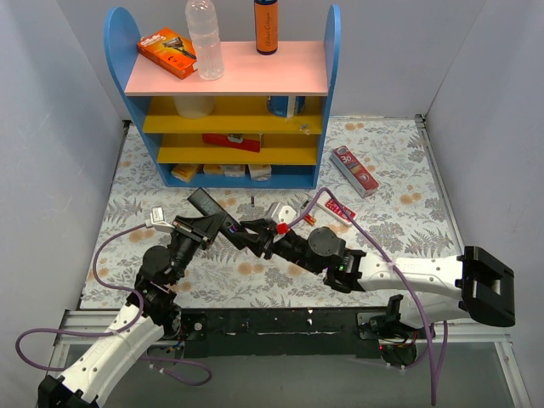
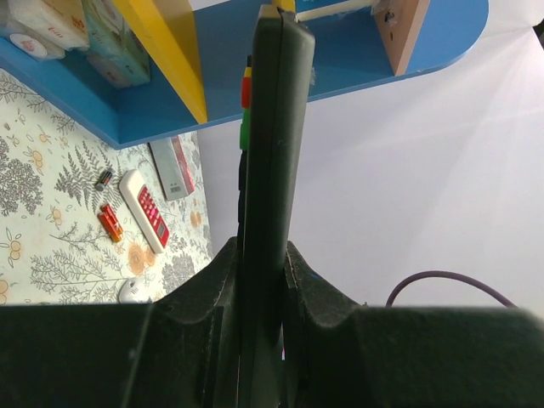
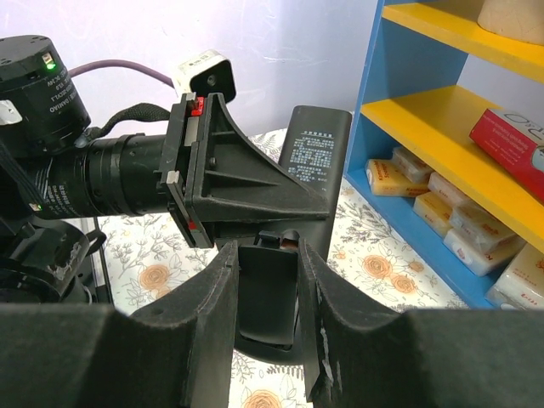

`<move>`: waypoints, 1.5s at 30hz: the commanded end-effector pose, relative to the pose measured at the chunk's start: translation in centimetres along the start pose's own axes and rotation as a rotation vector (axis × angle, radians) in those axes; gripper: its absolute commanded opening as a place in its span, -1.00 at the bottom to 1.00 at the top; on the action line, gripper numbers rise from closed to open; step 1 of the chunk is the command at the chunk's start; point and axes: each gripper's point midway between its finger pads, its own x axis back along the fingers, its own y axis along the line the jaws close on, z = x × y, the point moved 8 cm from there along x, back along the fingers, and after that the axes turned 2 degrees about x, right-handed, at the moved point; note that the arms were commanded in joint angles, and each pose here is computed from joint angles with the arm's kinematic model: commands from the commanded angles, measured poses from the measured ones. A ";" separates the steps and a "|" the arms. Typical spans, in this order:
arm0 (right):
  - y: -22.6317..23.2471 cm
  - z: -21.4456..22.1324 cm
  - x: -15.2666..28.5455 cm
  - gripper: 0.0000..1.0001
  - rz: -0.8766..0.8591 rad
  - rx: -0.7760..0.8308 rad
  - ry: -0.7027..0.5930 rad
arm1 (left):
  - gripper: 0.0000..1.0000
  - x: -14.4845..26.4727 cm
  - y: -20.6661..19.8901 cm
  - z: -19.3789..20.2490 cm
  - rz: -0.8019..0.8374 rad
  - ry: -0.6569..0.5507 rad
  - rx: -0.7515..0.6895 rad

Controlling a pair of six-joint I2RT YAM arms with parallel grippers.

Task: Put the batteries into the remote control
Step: Load the battery cover into the remote control.

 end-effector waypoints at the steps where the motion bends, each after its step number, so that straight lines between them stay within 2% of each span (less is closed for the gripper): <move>1: 0.1 -1.6 0.4 -0.71 -0.008 -0.020 -0.050 | -1.00 -0.2 -2.2 -0.7 0.049 -0.038 0.028; 45: -0.1 -0.9 0.2 -0.72 0.013 -0.017 -0.067 | -1.00 0.1 -3.1 -0.2 0.099 0.012 0.118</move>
